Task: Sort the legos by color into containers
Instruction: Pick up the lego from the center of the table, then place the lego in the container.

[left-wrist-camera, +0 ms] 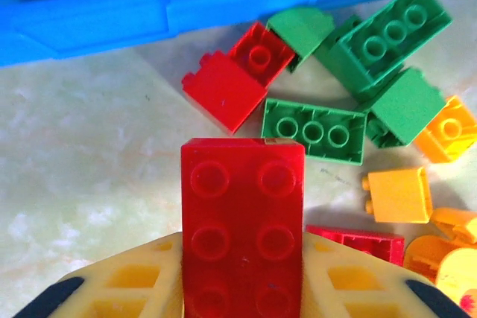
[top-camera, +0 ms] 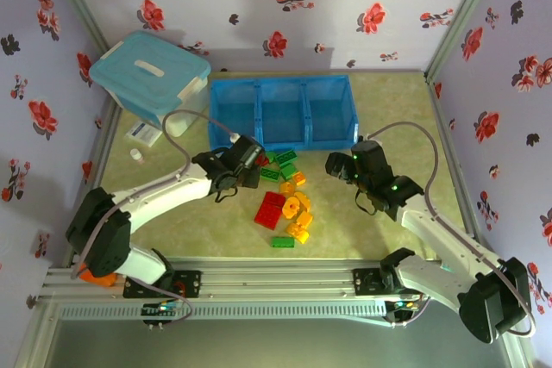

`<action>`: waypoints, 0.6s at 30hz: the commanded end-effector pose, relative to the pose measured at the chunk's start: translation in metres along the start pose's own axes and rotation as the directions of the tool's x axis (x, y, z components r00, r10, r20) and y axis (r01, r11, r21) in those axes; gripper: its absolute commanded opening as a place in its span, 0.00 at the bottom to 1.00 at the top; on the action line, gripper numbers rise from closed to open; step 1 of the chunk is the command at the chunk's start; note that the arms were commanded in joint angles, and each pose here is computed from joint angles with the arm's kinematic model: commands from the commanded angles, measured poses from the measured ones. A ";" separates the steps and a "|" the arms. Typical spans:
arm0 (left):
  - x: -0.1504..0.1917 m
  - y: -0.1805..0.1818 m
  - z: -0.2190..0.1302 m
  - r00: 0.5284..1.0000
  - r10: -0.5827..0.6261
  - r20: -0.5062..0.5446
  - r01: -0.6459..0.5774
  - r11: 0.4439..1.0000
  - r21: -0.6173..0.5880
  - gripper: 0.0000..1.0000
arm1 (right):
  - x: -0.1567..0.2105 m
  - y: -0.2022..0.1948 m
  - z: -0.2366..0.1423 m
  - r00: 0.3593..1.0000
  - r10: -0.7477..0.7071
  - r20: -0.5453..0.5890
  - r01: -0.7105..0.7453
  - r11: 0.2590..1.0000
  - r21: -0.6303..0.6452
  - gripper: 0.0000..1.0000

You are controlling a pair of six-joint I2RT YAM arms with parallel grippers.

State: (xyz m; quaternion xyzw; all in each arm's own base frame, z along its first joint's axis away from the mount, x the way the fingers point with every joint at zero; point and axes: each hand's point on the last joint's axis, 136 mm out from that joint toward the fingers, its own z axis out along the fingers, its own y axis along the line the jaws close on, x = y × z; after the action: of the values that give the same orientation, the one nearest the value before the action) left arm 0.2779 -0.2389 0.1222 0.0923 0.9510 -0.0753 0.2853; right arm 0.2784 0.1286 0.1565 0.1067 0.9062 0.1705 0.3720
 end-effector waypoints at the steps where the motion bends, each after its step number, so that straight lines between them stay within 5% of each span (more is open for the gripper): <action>1: -0.021 0.011 -0.016 0.999 0.011 0.046 -0.010 1.000 -0.026 0.26 | 0.001 0.004 -0.003 1.000 -0.008 0.010 0.008 1.000 -0.028 0.82; 18: -0.086 0.060 -0.012 0.985 -0.138 0.099 0.142 0.989 -0.030 0.25 | 0.019 0.005 0.006 0.998 -0.020 -0.051 0.018 0.999 -0.038 0.81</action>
State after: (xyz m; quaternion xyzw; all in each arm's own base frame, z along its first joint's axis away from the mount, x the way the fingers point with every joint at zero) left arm 0.3407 -0.1918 0.1695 0.0189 0.9419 -0.0738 0.3271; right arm 0.2704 0.1342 0.1464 0.0950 0.9123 0.1788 0.3560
